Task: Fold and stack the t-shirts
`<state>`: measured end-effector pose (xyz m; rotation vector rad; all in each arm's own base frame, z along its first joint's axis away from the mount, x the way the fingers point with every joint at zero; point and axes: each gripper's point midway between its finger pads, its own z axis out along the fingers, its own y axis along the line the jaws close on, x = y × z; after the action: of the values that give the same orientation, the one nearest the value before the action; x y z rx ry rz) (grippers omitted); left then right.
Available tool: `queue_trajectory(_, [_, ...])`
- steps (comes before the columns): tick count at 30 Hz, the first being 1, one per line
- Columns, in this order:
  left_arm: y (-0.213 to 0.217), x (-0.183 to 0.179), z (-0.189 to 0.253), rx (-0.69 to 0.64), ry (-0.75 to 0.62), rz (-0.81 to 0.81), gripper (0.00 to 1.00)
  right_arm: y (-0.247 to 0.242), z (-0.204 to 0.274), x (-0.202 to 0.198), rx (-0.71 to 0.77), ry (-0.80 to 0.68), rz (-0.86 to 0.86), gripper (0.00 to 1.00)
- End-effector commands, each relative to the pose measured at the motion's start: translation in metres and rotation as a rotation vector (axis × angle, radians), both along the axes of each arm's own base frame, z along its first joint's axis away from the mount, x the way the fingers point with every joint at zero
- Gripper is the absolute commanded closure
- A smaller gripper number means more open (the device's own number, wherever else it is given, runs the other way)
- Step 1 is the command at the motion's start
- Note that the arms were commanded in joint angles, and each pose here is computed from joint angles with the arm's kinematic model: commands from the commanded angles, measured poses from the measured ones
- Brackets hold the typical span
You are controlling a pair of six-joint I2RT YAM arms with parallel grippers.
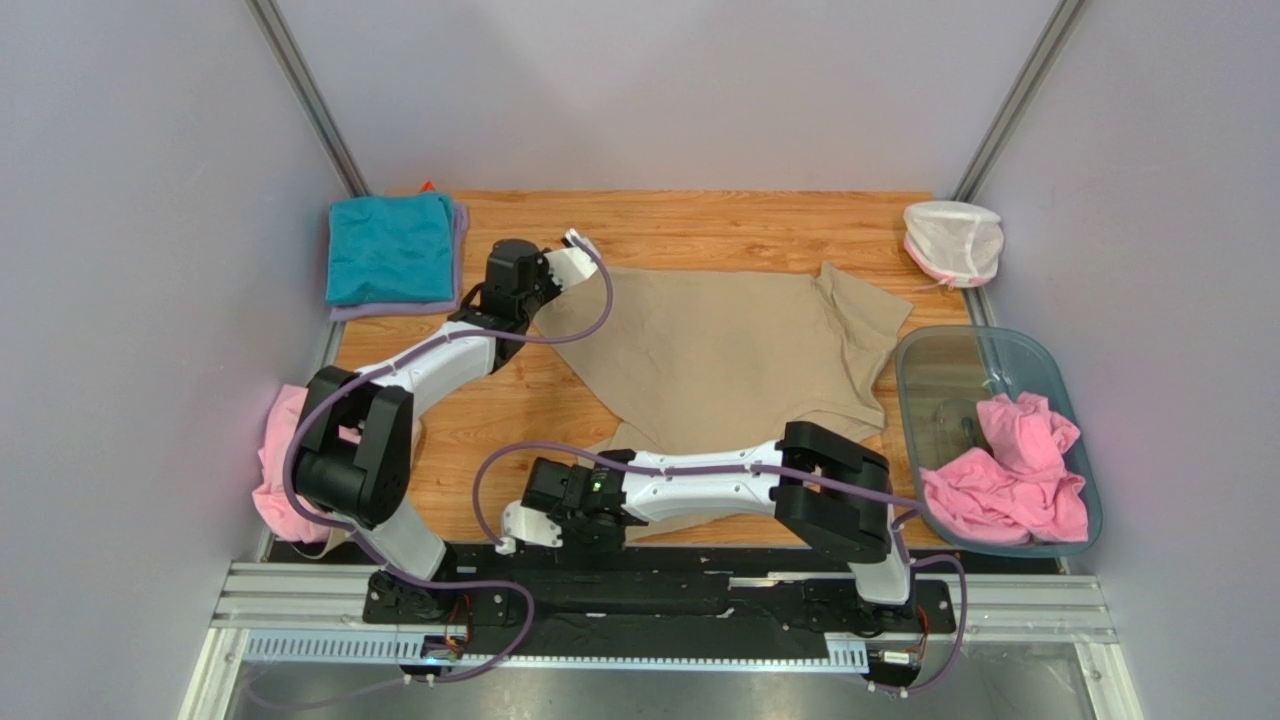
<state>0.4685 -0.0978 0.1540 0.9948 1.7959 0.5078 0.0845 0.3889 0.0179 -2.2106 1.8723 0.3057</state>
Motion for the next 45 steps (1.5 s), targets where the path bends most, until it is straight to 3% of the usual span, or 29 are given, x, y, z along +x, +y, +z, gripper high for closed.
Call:
queue_trajectory(1, [-0.002, 0.0, 0.022, -0.025, -0.067, -0.001, 1.0, 0.013, -0.002, 0.0, 0.035, -0.006, -0.003, 1.0])
queue_trajectory(8, [0.001, -0.005, 0.022, -0.026, -0.062, 0.005, 1.0, 0.0, 0.008, 0.017, 0.018, -0.073, -0.036, 1.0])
queue_trajectory(16, [0.003, -0.025, 0.057, -0.094, -0.079, 0.009, 1.0, -0.029, 0.085, 0.081, 0.107, -0.231, -0.202, 1.0])
queue_trajectory(22, [0.003, -0.034, 0.075, -0.128, -0.089, 0.007, 1.0, -0.046, 0.125, 0.095, 0.175, -0.281, -0.264, 1.0])
queue_trajectory(29, [0.008, -0.04, 0.081, -0.126, -0.099, 0.019, 1.0, -0.071, 0.147, 0.119, 0.225, -0.306, -0.356, 1.0])
queue_trajectory(38, [0.008, -0.039, 0.078, -0.13, -0.09, 0.025, 1.0, -0.098, 0.126, 0.143, 0.186, -0.289, -0.442, 1.0])
queue_trajectory(45, [0.006, -0.058, 0.098, -0.228, -0.08, 0.033, 1.0, -0.148, 0.183, 0.197, 0.207, -0.467, -0.619, 1.0])
